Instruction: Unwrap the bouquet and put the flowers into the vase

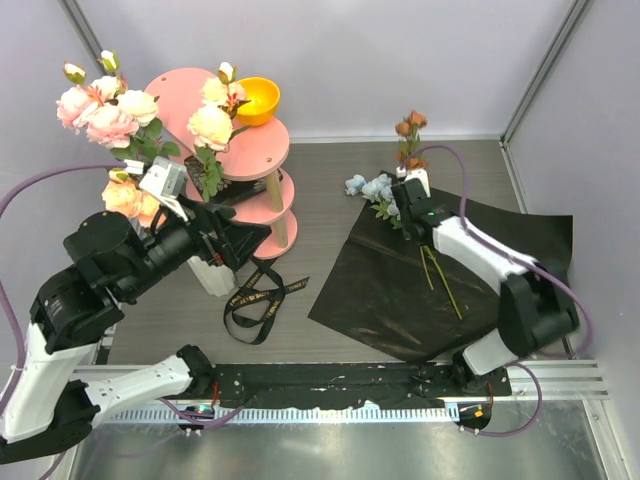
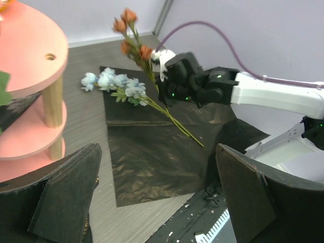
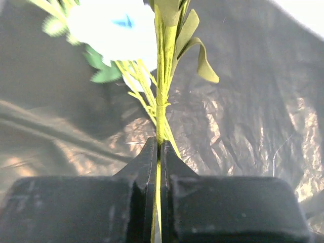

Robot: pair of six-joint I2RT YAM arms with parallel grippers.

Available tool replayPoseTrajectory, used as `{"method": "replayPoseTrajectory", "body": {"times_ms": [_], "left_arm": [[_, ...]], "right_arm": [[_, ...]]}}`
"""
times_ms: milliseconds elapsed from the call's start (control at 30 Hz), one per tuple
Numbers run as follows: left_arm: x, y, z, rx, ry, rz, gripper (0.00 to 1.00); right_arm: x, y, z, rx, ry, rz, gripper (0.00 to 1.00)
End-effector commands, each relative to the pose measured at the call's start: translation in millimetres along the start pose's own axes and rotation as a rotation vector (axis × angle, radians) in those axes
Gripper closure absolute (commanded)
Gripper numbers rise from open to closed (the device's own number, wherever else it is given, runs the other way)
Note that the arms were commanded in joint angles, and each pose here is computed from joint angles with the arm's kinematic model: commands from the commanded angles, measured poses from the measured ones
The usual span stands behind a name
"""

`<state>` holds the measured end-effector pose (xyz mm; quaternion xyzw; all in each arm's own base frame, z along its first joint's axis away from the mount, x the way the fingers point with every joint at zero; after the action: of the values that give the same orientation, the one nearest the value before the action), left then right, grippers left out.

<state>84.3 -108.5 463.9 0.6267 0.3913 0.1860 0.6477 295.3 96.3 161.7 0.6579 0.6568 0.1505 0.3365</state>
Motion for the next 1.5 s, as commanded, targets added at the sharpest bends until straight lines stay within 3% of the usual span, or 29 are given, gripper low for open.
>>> {"method": "replayPoseTrajectory", "body": {"times_ms": [0,67,167,233,433,800,967,1067,1167,1200,1267,1300,1333,1367,1400,1467], "left_arm": [[-15,9,16,-0.035,-0.128,-0.042,0.00],[-21,9,24,-0.040,-0.185,-0.058,0.00],[-29,10,41,-0.036,-0.243,-0.075,0.00],[-35,7,54,-0.007,-0.296,-0.098,0.00],[-49,6,86,0.014,-0.395,-0.147,0.00],[-62,11,109,0.009,-0.502,-0.185,0.02],[-63,9,115,0.033,-0.513,-0.179,0.10],[-63,10,117,0.034,-0.501,-0.172,0.17],[-62,11,116,0.029,-0.495,-0.158,0.33],[-61,12,116,0.022,-0.492,-0.148,0.48],[-60,14,112,0.012,-0.480,-0.128,0.64],[-59,16,111,0.007,-0.468,-0.116,0.82],[-54,15,107,0.003,-0.415,-0.085,0.93],[-51,18,104,-0.009,-0.383,-0.068,1.00],[-47,18,100,-0.015,-0.352,-0.051,1.00],[-36,22,85,-0.046,-0.244,0.007,1.00]], "right_arm": [[-13,48,-81,-0.324,0.209,0.195,0.99],[-22,58,-120,-0.464,0.366,0.288,0.99],[-22,63,-176,-0.637,0.742,0.330,0.99],[-15,63,-210,-0.710,1.028,0.275,0.99],[-12,51,-287,-0.850,1.478,0.263,0.99],[1,35,-308,-0.761,1.683,0.116,0.99],[4,31,-310,-0.751,1.710,0.083,0.99],[6,30,-312,-0.745,1.725,0.066,0.99],[8,29,-314,-0.741,1.740,0.049,0.99],[10,29,-314,-0.729,1.745,0.043,0.99],[13,29,-313,-0.721,1.742,0.033,0.99],[15,29,-311,-0.707,1.733,0.034,0.97],[16,30,-310,-0.704,1.719,0.040,0.89],[16,34,-307,-0.719,1.663,0.080,0.75],[17,33,-299,-0.704,1.594,0.089,0.50],[11,42,-287,-0.744,1.391,0.200,0.33]]}}
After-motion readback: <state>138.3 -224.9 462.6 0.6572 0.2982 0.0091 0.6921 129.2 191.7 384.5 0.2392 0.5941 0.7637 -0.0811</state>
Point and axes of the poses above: each gripper's point midway between its finger pads, its own z axis out along the fingers, its own x axis along the line the jaws close on, y = z × x, the point moved 10 cm from there along -z, back along the fingers, and after that the axes turned 6 degrees about z, right-handed, at the moved point
